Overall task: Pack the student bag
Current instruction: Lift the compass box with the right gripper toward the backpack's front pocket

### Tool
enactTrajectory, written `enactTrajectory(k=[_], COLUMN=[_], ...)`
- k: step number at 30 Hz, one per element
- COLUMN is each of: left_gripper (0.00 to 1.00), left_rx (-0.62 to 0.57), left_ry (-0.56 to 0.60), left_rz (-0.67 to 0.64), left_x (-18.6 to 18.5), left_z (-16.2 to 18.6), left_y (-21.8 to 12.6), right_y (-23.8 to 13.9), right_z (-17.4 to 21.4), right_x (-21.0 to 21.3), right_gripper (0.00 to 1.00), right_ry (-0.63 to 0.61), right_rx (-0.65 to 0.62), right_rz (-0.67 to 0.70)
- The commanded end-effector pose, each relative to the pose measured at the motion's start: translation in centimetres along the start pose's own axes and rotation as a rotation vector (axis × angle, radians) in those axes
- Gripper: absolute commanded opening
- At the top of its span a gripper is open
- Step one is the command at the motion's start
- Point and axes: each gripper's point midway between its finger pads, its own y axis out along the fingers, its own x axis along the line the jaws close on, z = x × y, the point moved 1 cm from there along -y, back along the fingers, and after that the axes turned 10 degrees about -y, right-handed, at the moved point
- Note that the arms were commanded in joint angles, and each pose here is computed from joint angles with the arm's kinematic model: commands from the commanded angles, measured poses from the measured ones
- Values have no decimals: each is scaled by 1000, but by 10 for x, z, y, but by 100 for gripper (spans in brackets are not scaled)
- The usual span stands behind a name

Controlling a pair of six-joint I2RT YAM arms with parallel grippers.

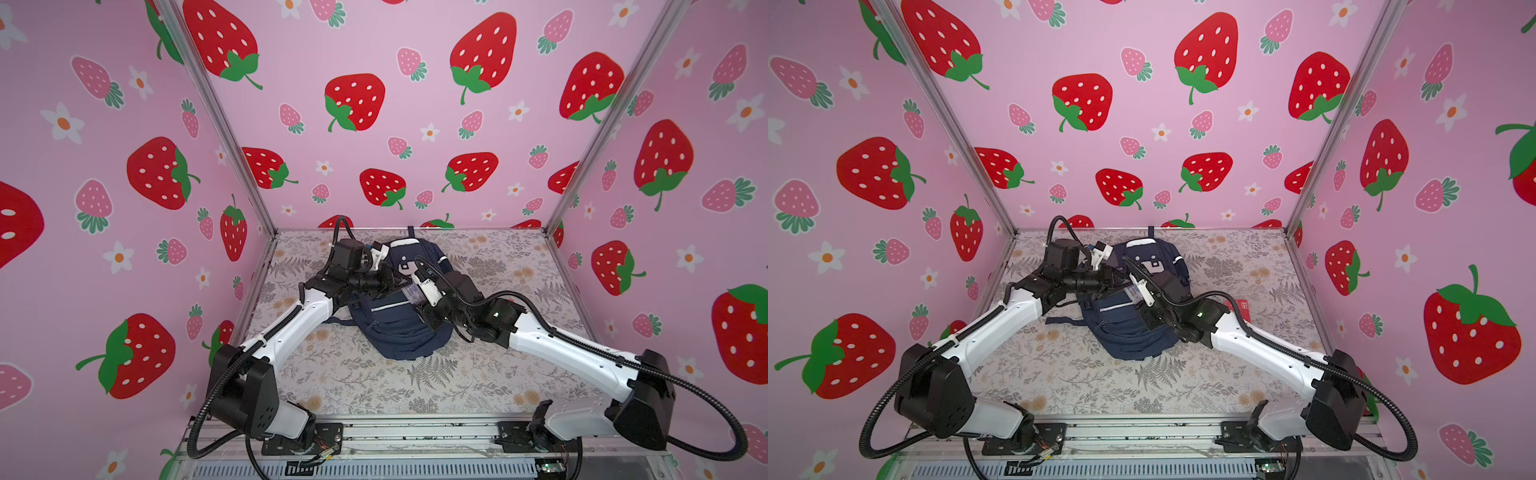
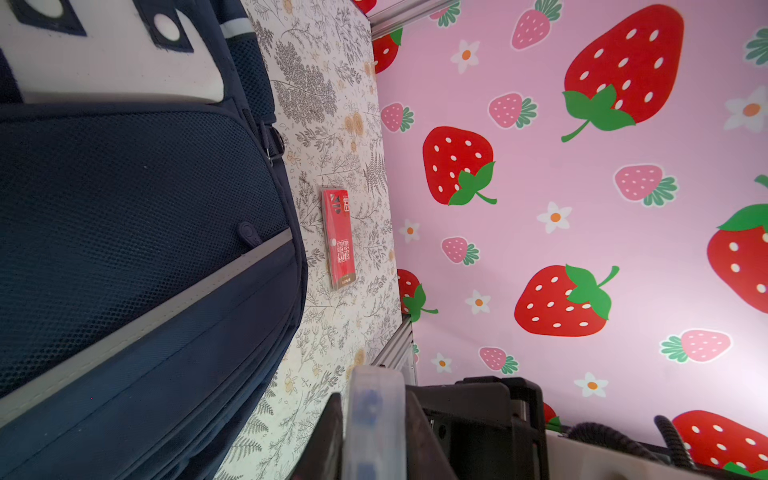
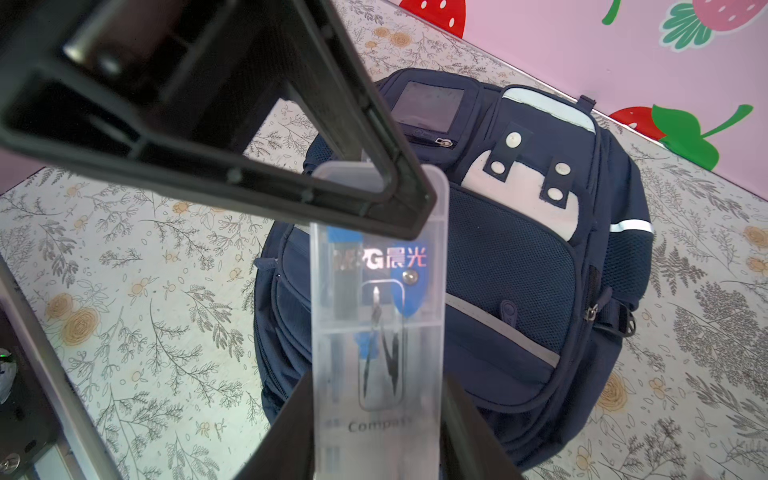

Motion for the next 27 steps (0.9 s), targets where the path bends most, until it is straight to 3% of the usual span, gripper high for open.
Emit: enactTrajectory(k=[1,5,6,9,14,19,27], left_gripper=[21,16,15,12,11,12,14], left_rx=[11,-12,-26,-73,-215,-366,-510], left_ry=[6,-3,-10,-42,-135,-170,-151], left_rz=[65,55,55,75,126,201,267], left_x=[-16,-12,-12,-8,4,4,-8], left_z=[1,-2,-3,-11,-32,-49,-52], left_y=[-3,-4,-5,-11,-33,-58,-84], right_y=[-1,-1,-2,-5,-22,-38,-32], right_z=[-10,-11,-11,-13,-26,-54,-63], right_x=[6,5,4,-8,-33,-28,-28], right_gripper=[23,26,29,56,68,73,61], right_ry=[-30,-27,-23,2,114,269,602], right_rx=[-30,-30,-31,-34,-81,-212,-318], right_rz=[-9,1,10,74,159,-8,-441])
